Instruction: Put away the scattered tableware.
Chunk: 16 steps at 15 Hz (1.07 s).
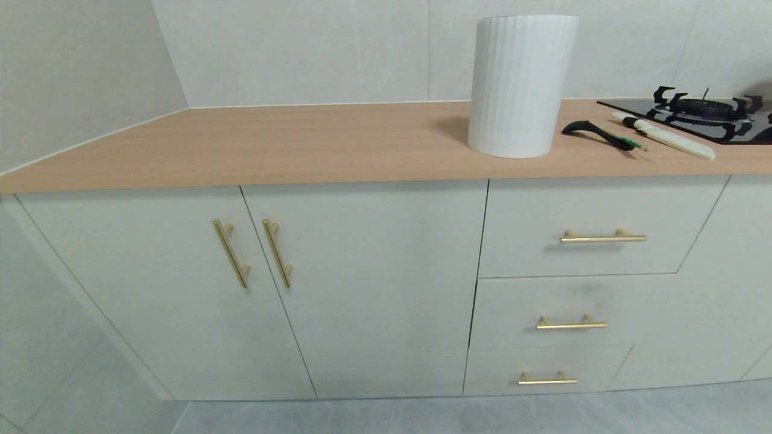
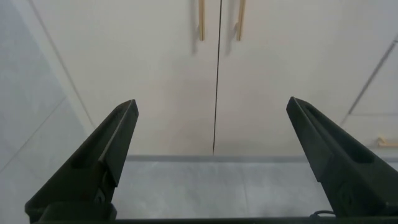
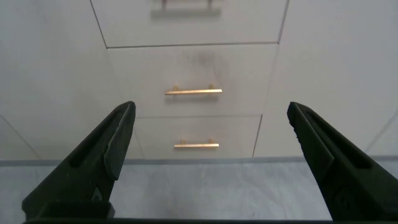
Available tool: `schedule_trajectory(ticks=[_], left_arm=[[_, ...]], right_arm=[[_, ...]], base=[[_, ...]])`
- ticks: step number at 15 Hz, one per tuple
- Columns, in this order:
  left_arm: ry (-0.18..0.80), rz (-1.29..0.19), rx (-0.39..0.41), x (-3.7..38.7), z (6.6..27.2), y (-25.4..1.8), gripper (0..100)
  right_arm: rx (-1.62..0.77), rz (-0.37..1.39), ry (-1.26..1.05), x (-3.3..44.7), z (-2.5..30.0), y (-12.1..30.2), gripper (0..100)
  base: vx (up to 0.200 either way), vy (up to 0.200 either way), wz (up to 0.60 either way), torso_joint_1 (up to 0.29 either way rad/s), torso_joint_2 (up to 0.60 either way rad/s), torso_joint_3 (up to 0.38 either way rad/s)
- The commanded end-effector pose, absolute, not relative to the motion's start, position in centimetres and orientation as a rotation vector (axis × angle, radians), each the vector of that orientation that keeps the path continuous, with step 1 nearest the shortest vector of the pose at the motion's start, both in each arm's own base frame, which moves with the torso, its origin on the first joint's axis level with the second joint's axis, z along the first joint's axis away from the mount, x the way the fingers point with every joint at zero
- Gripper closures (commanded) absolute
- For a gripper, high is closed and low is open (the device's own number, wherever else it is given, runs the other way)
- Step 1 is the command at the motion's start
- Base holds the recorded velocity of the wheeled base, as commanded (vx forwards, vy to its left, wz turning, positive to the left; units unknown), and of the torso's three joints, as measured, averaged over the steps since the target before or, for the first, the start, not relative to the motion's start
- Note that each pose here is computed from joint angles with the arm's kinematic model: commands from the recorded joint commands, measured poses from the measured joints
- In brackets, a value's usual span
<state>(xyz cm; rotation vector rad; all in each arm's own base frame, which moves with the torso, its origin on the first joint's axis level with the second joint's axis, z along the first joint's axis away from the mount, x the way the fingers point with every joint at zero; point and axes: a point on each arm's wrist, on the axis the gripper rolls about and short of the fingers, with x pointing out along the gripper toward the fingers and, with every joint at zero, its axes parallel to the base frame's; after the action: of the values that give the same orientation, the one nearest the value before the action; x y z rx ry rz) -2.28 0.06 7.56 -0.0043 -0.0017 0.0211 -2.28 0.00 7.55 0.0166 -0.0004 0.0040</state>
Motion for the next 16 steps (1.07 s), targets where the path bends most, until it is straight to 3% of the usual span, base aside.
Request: schedule_trajectory(ticks=[1,16], left_arm=[[-0.002,0.021,-0.006,-2.28,7.56,0.06,0],[-0.002,0.023,-0.006,-2.28,7.56,0.07,0]], right_arm=[[0.017,0.005,0.002,-2.27,7.55,0.0,0],[0.017,0.005,0.002,-2.27,7.55,0.0,0]], base=[[0.0,0.0,0.0,0.0,0.0,0.0],[-0.013,0.0,0.0,0.0,0.0,0.0]])
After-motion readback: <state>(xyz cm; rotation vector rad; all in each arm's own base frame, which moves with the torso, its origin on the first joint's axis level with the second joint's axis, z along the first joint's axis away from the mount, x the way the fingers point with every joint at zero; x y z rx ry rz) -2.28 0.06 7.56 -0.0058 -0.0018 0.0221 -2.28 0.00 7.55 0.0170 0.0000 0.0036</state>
